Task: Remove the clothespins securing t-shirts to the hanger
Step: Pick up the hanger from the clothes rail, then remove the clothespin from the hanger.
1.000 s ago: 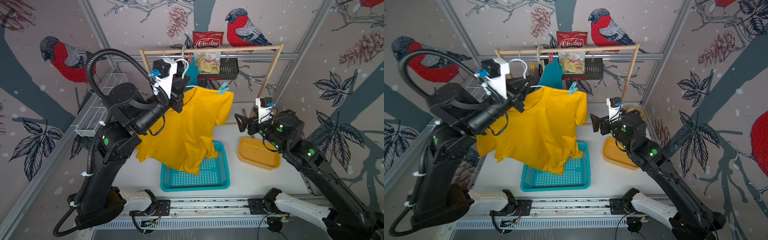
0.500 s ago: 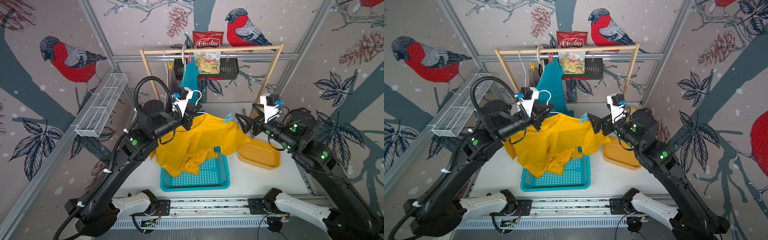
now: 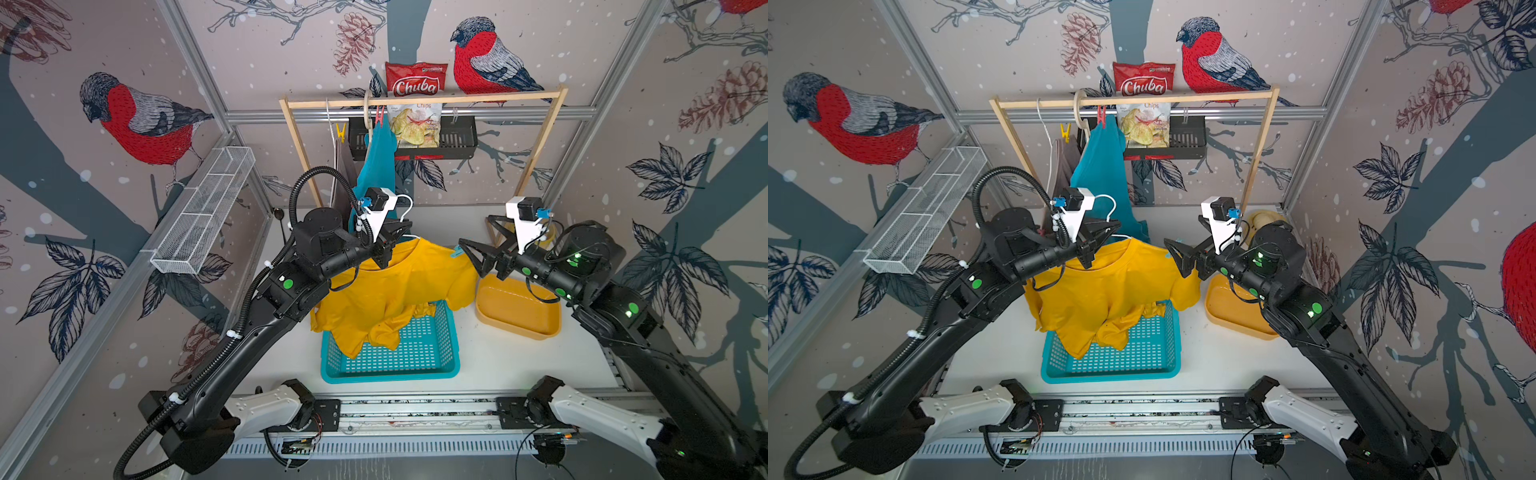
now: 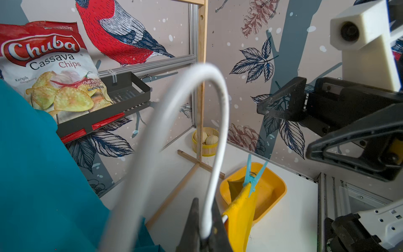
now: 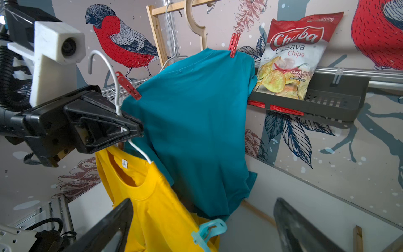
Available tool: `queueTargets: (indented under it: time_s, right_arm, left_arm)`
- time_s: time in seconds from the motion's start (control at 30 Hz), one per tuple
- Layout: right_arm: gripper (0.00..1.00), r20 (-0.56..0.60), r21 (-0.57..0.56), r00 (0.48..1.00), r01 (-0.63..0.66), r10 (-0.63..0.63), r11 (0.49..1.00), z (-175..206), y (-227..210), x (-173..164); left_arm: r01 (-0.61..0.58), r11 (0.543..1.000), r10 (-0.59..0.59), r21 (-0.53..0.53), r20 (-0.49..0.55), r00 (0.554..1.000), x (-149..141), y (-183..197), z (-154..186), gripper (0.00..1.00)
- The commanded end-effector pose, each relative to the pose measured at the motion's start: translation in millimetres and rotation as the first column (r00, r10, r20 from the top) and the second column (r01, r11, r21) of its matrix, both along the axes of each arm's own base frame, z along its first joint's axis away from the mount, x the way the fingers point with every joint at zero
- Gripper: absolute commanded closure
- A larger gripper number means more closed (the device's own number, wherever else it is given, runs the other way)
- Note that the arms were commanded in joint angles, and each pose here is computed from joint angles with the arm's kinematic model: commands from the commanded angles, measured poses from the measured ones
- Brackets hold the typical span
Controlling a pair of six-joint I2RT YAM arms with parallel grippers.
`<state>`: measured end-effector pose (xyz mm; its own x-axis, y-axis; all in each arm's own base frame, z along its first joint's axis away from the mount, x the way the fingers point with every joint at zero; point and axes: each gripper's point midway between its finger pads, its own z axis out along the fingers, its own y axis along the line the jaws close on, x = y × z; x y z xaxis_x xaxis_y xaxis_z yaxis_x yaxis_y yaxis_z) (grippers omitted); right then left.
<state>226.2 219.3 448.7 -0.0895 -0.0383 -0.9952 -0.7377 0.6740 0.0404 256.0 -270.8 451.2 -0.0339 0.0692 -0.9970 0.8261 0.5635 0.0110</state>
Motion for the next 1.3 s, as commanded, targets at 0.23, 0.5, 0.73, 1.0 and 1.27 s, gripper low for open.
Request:
queueTargets:
  time_s: [0.23, 0.5, 0.73, 1.0, 1.27]
  right_arm:
    - [0.00, -0.008, -0.017, 0.994, -0.107, 0.107, 0.994, -9, 18, -2]
    - [0.00, -0.036, 0.001, 0.986, -0.162, 0.162, 0.987, -13, 24, -5]
    - [0.00, -0.091, 0.013, 0.982, -0.164, 0.164, 0.986, -21, 17, 4]
    - [0.01, -0.148, 0.115, 0.958, -0.229, 0.245, 0.967, -7, -2, -11]
    - [0.00, -0.176, 0.173, 0.893, -0.386, 0.414, 0.906, -17, 12, -38]
  left_arm:
    - [0.063, 0.998, -0.062, -0.012, 0.083, 0.995, -12, 2, -1, 1.00]
    - [0.112, 0.993, -0.109, -0.025, 0.076, 0.991, -20, 2, -4, 1.00]
    - [0.105, 0.994, -0.101, -0.040, 0.097, 0.990, -20, 7, 1, 1.00]
    - [0.123, 0.990, -0.118, -0.063, 0.075, 0.990, -28, 13, 4, 1.00]
    - [0.175, 0.982, -0.168, -0.074, 0.089, 0.982, -30, 15, 28, 1.00]
